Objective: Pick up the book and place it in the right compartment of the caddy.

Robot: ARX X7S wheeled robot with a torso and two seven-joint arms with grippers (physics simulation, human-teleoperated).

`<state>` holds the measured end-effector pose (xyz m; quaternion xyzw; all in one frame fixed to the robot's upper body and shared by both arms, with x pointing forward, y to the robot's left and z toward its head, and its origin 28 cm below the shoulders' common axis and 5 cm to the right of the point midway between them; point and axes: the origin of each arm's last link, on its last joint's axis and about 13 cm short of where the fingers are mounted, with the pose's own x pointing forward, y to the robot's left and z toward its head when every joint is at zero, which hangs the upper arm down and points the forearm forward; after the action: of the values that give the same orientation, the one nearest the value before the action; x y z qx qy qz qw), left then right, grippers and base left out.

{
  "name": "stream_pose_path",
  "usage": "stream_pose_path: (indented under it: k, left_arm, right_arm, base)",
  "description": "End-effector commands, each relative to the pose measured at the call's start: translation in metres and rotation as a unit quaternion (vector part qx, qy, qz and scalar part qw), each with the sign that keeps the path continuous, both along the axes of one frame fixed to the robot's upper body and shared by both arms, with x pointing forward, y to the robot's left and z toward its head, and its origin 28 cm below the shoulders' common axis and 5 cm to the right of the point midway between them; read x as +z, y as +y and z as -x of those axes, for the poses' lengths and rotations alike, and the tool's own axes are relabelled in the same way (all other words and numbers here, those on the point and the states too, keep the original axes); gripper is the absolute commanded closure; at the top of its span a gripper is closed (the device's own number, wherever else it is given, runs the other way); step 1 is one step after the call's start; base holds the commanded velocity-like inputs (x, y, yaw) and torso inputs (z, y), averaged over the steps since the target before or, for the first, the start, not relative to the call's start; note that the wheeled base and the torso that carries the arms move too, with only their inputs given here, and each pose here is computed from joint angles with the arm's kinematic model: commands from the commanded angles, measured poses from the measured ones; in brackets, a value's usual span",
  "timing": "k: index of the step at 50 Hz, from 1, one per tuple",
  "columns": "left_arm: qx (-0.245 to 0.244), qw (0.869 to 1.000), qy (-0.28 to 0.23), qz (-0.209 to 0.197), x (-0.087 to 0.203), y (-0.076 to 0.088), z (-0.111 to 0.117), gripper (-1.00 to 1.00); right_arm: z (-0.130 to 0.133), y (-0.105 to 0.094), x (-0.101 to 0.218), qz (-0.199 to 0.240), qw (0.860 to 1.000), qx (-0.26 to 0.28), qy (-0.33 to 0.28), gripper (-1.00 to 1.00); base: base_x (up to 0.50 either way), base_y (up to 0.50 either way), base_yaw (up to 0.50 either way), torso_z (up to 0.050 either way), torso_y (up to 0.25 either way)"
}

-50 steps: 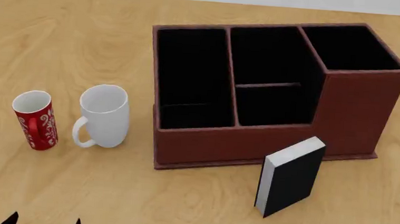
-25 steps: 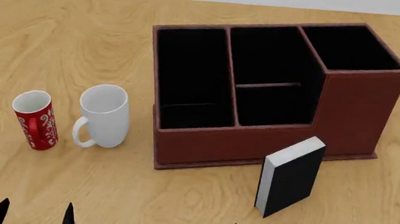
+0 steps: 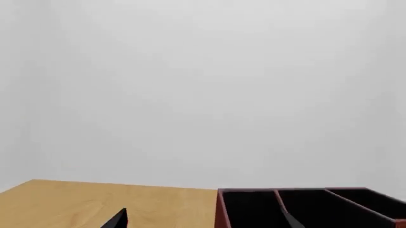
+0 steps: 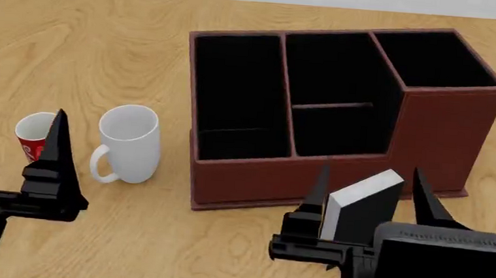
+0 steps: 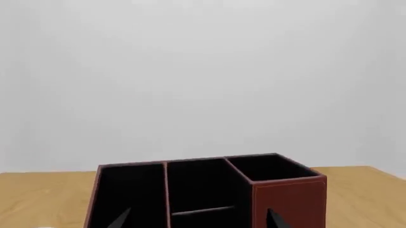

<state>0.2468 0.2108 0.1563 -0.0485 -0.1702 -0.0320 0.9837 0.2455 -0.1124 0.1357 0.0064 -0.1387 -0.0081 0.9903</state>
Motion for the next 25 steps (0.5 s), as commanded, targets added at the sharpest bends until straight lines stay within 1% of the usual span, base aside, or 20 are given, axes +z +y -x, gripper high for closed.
stream_pose_path:
  k: [1,2,4,5,6,7,11,14,17,22,25]
  left_arm:
    - [-0.004,0.999,-0.032,-0.011,0.048,0.003,0.001,-1.0]
    - [0.002,0.999,-0.033,-0.012,0.05,0.004,0.002,-1.0]
    - [0.004,1.0,-0.03,-0.002,0.057,0.005,0.003,-1.0]
    - [0.003,1.0,-0.028,0.008,0.06,0.006,0.003,-1.0]
    - [0.001,0.999,-0.037,0.026,0.065,0.008,0.005,-1.0]
    - [-0.002,0.999,-0.034,0.023,0.07,0.009,0.006,-1.0]
    - [0.025,0.998,-0.049,-0.006,0.084,0.009,0.01,-1.0]
    - [0.021,0.999,-0.045,0.001,0.09,0.01,0.013,-1.0]
    - [0.032,0.998,-0.054,-0.01,0.094,0.013,0.012,-1.0]
    - [0.043,0.997,-0.062,-0.008,0.095,0.015,0.012,-1.0]
    - [0.038,0.997,-0.065,-0.01,0.094,0.015,0.012,-1.0]
  right_arm:
    - [-0.004,-0.008,0.058,0.013,0.998,-0.019,-0.05,-1.0]
    - [-0.004,-0.008,0.06,0.015,0.998,-0.021,-0.049,-1.0]
    - [-0.003,-0.009,0.069,0.016,0.998,-0.023,-0.05,-1.0]
    - [-0.003,-0.009,0.073,0.021,0.998,-0.029,-0.055,-1.0]
    - [-0.002,-0.01,0.078,0.025,0.997,-0.037,-0.06,-1.0]
    - [-0.001,-0.01,0.082,0.027,0.997,-0.034,-0.058,-1.0]
    - [0.0,-0.011,0.092,0.039,0.997,-0.033,-0.064,-1.0]
    - [0.002,-0.013,0.1,0.039,0.996,-0.033,-0.076,-1.0]
    - [0.002,-0.014,0.104,0.039,0.995,-0.034,-0.082,-1.0]
    - [0.002,-0.016,0.107,0.044,0.995,-0.034,-0.081,-1.0]
    - [0.001,-0.015,0.107,0.046,0.995,-0.029,-0.081,-1.0]
  base:
    - [0.0,0.0,0.0,0.0,0.0]
    - [0.0,0.0,0.0,0.0,0.0]
    - [0.0,0.0,0.0,0.0,0.0]
    - [0.0,0.0,0.0,0.0,0.0]
    - [0.0,0.0,0.0,0.0,0.0]
    - [0.0,0.0,0.0,0.0,0.0]
    - [0.0,0.0,0.0,0.0,0.0]
    - [0.0,0.0,0.0,0.0,0.0]
    - [0.0,0.0,0.0,0.0,0.0]
    - [0.0,0.0,0.0,0.0,0.0]
    - [0.0,-0.07,0.0,0.0,0.0]
